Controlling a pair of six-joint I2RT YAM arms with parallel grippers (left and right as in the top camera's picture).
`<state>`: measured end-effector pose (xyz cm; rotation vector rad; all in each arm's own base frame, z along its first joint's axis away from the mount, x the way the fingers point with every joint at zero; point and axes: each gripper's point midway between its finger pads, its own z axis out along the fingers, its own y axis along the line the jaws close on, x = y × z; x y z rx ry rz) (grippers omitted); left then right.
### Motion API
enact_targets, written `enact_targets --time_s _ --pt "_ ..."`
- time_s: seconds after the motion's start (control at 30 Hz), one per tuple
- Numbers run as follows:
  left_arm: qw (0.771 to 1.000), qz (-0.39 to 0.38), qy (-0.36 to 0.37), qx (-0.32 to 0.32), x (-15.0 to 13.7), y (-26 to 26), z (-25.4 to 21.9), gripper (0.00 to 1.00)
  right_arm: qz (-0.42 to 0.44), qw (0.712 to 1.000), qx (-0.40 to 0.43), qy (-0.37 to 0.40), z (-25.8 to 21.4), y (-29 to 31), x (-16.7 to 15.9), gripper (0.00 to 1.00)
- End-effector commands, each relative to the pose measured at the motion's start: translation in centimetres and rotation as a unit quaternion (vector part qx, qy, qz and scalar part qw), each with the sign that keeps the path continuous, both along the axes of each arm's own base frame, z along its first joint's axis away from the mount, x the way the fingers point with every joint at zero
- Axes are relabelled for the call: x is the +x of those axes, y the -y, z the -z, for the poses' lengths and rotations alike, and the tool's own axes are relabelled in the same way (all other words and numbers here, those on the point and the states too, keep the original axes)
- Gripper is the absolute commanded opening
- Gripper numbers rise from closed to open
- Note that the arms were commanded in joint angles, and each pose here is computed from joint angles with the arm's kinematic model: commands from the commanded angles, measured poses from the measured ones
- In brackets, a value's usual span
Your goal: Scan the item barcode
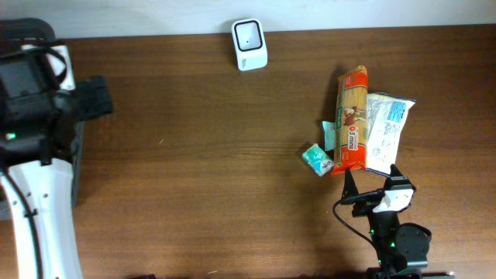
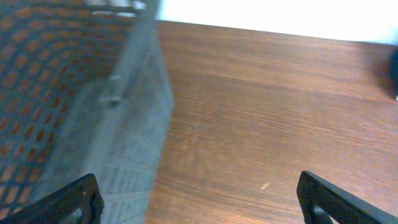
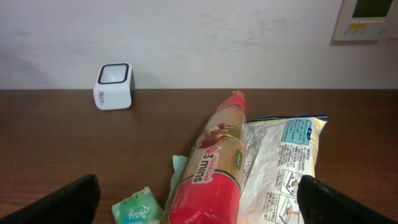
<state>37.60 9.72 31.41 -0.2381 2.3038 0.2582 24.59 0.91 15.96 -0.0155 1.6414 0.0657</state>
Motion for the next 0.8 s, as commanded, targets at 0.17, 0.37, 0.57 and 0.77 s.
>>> enact_targets --time_s 0.17,0.37,0.57,0.77 --pt "0.991 0.113 0.067 0.003 -2.6 8.8 -4.6 0.99 -0.007 1.0 0.006 -0.001 0.2 -0.3 0.0 0.99" --pt "0.972 0.112 0.203 0.029 -9.0 8.4 0.7 0.99 -0.007 1.0 0.006 -0.001 0.2 -0.3 0.0 0.99" --pt "0.916 0.177 0.34 0.119 -12.6 9.6 8.5 0.99 -0.007 1.0 0.006 -0.001 0.2 -0.3 0.0 0.99" --pt "0.916 0.192 0.31 0.169 -13.0 9.1 14.9 0.99 -0.007 1.0 0.006 -0.001 0.2 -0.3 0.0 0.99"
